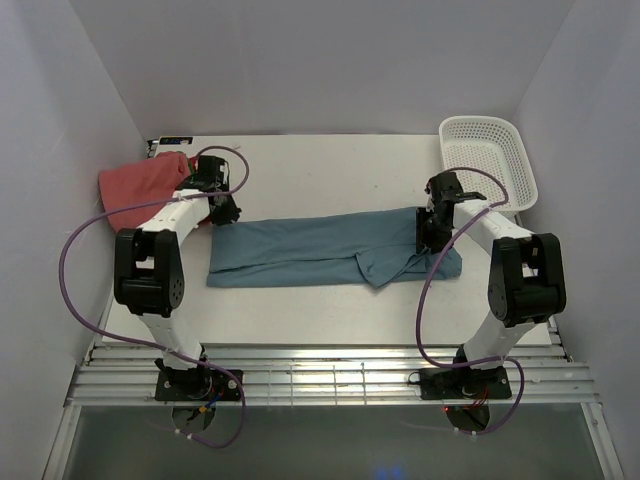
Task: Fold and stack the t-shirts
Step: Fold the tshirt
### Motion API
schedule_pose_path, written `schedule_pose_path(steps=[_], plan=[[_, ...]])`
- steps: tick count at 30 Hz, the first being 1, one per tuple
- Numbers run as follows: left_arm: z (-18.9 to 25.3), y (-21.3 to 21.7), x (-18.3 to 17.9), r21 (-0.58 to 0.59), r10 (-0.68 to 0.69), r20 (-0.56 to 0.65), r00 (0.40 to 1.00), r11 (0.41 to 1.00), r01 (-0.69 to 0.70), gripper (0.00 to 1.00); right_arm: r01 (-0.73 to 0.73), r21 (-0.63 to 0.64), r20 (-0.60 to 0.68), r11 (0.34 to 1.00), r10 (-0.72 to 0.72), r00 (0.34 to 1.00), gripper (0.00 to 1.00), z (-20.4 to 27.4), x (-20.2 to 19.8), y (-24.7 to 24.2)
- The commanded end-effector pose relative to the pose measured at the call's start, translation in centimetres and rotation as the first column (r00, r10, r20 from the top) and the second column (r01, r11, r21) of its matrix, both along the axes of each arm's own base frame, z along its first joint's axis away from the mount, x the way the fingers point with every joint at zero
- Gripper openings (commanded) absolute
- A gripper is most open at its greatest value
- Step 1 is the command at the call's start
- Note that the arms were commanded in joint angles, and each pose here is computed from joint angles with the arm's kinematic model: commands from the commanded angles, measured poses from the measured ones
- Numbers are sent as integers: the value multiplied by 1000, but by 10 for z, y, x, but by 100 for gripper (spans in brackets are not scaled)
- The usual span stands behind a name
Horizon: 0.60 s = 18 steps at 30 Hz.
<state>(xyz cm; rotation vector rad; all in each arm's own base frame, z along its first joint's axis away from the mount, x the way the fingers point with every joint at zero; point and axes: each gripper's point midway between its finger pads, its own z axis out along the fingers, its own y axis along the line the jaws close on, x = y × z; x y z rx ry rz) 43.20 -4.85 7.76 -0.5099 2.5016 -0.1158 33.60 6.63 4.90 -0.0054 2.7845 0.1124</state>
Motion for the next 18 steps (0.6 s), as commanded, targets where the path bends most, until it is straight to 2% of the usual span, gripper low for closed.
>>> schedule_pose_path(steps=[1, 3, 5, 6, 7, 9, 18], plan=[[20, 0, -8, -5, -6, 54, 999, 1000, 6, 27, 8, 0, 35, 1000, -8, 999, 47, 2, 2, 1], [19, 2, -12, 0, -2, 50, 999, 1000, 2, 27, 6, 2, 27, 1000, -6, 1000, 46, -3, 1, 1], [22, 3, -14, 6, -4, 56, 998, 1000, 3, 27, 6, 13, 17, 1000, -6, 1000, 39, -5, 0, 3], [23, 5, -15, 14, 0, 58, 998, 1000, -1, 27, 8, 18, 21, 1000, -8, 1000, 32, -4, 0, 4], [23, 6, -16, 18, 1, 58, 998, 1000, -2, 27, 9, 19, 23, 1000, -9, 1000, 19, -3, -1, 4], [24, 8, -19, 31, 4, 63, 998, 1000, -6, 27, 12, 21, 36, 1000, -13, 999, 12, 0, -3, 3], [23, 9, -29, 28, 2, 54, 999, 1000, -3, 27, 8, 5, 45, 1000, -8, 999, 10, 17, -27, -3]])
